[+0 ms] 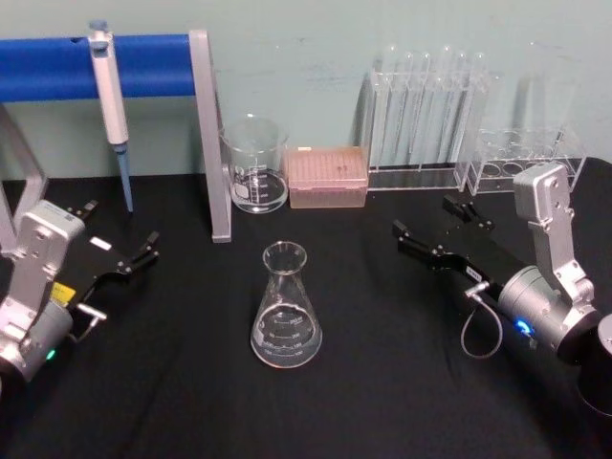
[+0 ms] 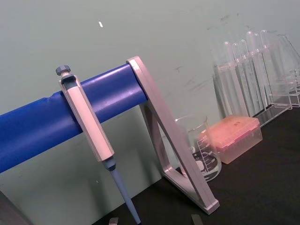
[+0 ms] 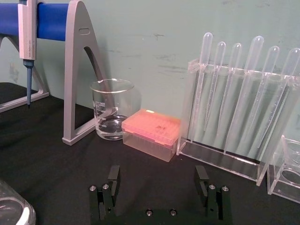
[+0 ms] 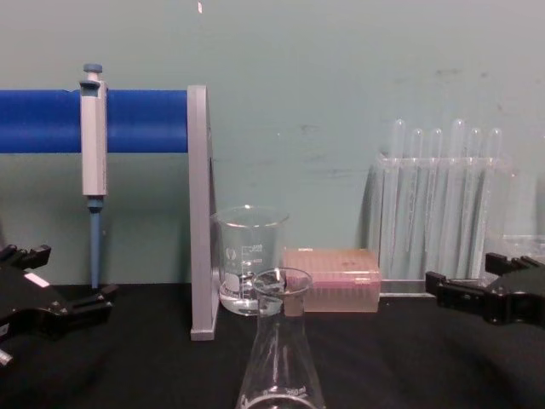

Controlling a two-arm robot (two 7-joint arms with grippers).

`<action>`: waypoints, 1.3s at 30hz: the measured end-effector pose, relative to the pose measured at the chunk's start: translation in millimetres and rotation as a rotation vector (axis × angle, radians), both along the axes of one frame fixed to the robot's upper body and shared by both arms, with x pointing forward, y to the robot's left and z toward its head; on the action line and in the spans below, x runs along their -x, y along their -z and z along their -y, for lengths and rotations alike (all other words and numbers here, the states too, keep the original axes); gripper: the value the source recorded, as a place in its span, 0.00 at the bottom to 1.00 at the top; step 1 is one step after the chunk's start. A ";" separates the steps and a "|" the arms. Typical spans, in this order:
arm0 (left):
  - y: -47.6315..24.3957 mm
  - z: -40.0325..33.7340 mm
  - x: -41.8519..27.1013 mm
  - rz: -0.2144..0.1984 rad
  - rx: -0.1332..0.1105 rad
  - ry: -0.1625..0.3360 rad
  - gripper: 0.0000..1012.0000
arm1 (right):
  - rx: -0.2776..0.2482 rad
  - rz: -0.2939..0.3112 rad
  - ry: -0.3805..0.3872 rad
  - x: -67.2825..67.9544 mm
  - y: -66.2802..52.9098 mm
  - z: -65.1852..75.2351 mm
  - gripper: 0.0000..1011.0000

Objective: Grasp the erlenmeyer flask with one hand, shake it three times, then place it back.

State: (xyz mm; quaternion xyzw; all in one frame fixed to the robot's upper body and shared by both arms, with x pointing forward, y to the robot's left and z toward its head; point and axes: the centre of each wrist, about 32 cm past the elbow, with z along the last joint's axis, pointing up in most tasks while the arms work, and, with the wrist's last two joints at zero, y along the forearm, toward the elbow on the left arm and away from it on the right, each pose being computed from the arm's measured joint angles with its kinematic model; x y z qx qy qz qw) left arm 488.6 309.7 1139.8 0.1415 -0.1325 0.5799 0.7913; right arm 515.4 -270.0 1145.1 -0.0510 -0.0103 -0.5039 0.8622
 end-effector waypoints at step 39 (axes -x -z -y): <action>0.0 0.0 0.0 0.000 0.000 0.000 0.99 | 0.000 0.000 0.000 0.0 0.0 0.0 0.99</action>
